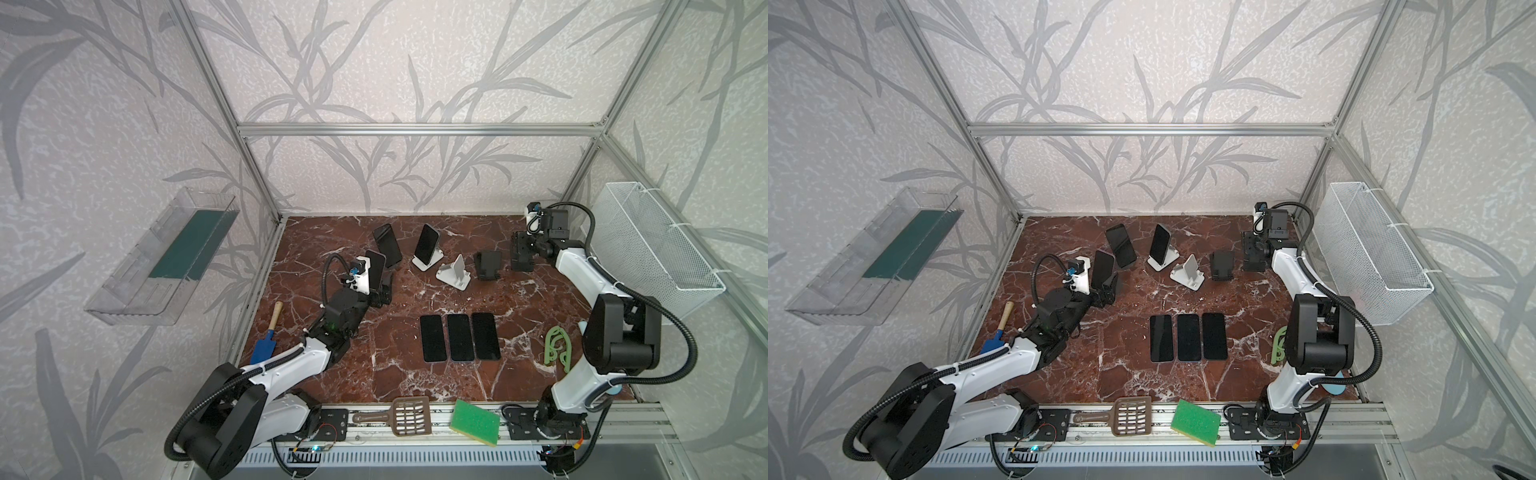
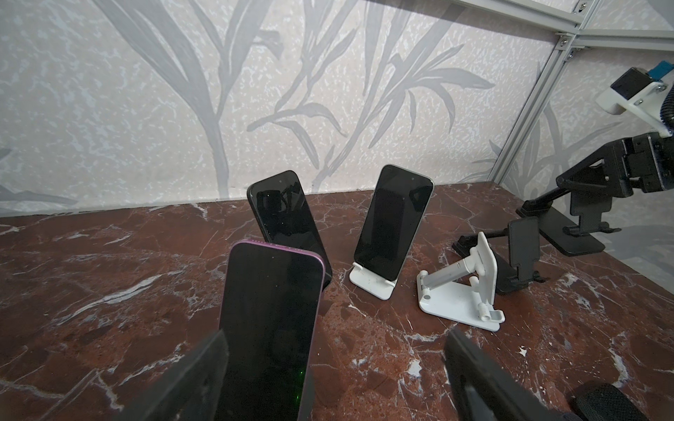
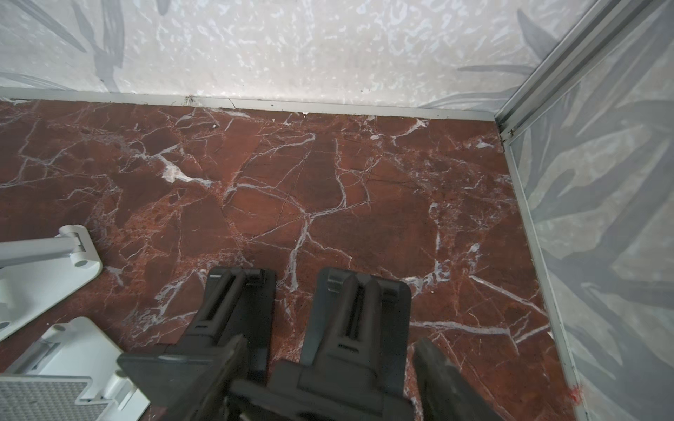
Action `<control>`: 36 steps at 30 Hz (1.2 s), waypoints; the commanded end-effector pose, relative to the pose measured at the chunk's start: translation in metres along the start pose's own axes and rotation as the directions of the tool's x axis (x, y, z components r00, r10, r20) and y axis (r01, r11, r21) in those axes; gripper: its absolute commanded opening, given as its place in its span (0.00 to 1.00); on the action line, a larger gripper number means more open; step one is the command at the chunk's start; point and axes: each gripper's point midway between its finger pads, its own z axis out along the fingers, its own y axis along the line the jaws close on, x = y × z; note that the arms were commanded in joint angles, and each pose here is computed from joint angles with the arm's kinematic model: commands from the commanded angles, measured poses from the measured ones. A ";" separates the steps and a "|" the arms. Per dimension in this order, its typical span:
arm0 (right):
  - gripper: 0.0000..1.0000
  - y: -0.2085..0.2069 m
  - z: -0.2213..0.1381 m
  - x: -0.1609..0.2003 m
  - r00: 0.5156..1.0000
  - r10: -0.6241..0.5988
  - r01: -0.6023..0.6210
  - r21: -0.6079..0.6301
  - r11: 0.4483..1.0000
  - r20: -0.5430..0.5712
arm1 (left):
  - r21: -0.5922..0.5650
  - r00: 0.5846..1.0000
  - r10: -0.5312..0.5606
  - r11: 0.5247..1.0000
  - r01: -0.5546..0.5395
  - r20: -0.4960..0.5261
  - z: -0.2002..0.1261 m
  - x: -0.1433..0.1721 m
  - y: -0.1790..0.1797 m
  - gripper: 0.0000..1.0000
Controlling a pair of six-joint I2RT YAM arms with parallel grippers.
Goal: Remove the phone from the phone stand
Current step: Place the phone stand at the top-right of the table.
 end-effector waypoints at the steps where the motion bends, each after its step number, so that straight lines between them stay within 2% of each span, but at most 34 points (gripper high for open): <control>1: 0.58 0.008 0.017 -0.001 0.998 -0.039 0.041 -0.054 0.998 0.041 | 0.009 0.999 -0.017 1.000 0.017 0.045 0.004 -0.018 -0.003 0.93; 5: 0.58 0.012 0.030 0.004 0.997 -0.045 0.051 -0.100 0.994 0.057 | 0.010 0.999 -0.022 1.000 0.021 0.046 0.005 -0.018 -0.003 0.93; 18: 0.61 0.010 0.054 0.027 0.996 -0.086 0.087 -0.098 0.991 0.019 | 0.038 0.999 -0.032 0.999 0.031 0.035 0.014 -0.018 -0.010 0.93; 22: 0.68 0.010 0.052 0.027 0.996 -0.086 0.088 -0.092 0.992 0.031 | 0.048 0.998 -0.034 0.998 0.032 0.044 0.013 -0.021 -0.012 0.93; 28: 0.93 0.009 0.046 0.024 0.995 -0.080 0.085 -0.081 0.993 0.058 | 0.026 0.998 -0.016 1.000 0.014 0.065 0.008 -0.030 -0.008 0.93; 32: 0.99 0.005 0.034 0.013 0.995 -0.070 0.074 -0.055 0.996 0.075 | 0.023 0.994 -0.012 1.000 0.010 0.105 0.003 -0.049 -0.008 0.93; 36: 0.99 -0.001 0.012 -0.006 0.994 -0.042 0.044 -0.020 0.999 0.097 | 0.008 0.991 0.031 0.999 -0.032 0.127 0.003 -0.074 -0.009 0.94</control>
